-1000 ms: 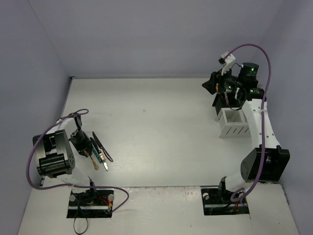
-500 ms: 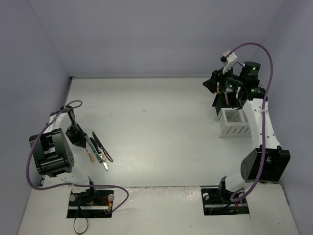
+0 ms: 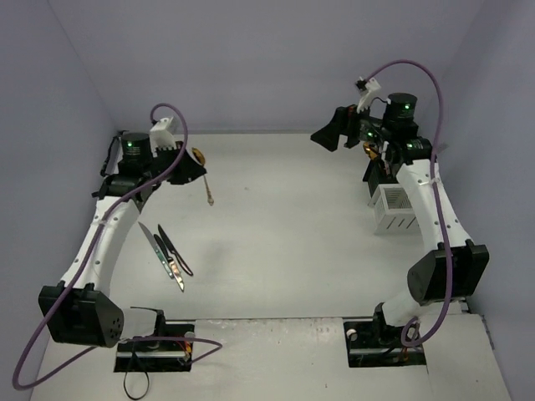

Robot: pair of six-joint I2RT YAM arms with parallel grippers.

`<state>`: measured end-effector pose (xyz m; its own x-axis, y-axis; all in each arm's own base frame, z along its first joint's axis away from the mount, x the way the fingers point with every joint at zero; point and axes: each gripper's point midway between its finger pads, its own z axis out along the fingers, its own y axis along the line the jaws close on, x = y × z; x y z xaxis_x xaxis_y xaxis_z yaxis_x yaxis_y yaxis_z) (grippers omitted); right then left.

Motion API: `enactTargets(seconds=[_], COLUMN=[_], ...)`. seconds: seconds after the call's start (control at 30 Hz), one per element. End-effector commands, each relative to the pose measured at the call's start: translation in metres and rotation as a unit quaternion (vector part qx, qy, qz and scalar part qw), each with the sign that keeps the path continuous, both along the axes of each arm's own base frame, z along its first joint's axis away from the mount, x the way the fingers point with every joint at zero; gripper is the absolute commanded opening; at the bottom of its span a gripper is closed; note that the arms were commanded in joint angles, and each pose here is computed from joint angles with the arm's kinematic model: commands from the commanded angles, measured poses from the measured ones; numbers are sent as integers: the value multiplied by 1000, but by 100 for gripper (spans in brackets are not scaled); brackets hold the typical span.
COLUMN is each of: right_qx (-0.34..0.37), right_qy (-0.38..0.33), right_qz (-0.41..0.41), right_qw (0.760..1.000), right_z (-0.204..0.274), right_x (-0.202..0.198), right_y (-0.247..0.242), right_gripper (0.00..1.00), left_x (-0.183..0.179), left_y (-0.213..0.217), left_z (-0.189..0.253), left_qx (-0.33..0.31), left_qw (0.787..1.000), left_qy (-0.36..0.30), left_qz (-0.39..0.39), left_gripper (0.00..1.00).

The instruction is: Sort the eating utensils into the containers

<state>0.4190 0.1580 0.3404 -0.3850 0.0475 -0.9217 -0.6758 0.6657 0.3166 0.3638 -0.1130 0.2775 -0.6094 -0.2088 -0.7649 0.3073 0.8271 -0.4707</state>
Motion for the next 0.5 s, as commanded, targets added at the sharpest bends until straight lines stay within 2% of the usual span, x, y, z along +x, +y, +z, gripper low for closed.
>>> enactTargets(seconds=[0.0,0.1,0.23,0.33,0.47], right_qx=[65,87,83,77,72], right_qy=[2,14,23,34,35], right_qz=[37,77,125,142,124], right_qw=[997,993,988,986,989], right_z=[41,44,30,18,13], right_x=[-7,-19,-33,-40,-36], right_y=[55,94,131,152,165], right_gripper=[92,93,87,84,78], left_x=[-11,-19,-26,-25,-20], left_y=[-76,-101,-119,-123,-124], left_z=[56,83,99,102,94], left_qx=[-117,-157,-176,-185,-181], left_qw=[977,957,946,946,955], left_qy=[-108,-151,-153,-144,-130], left_qz=[-140,-190,-227,-223,-196], left_gripper=[0,0,0,0,0])
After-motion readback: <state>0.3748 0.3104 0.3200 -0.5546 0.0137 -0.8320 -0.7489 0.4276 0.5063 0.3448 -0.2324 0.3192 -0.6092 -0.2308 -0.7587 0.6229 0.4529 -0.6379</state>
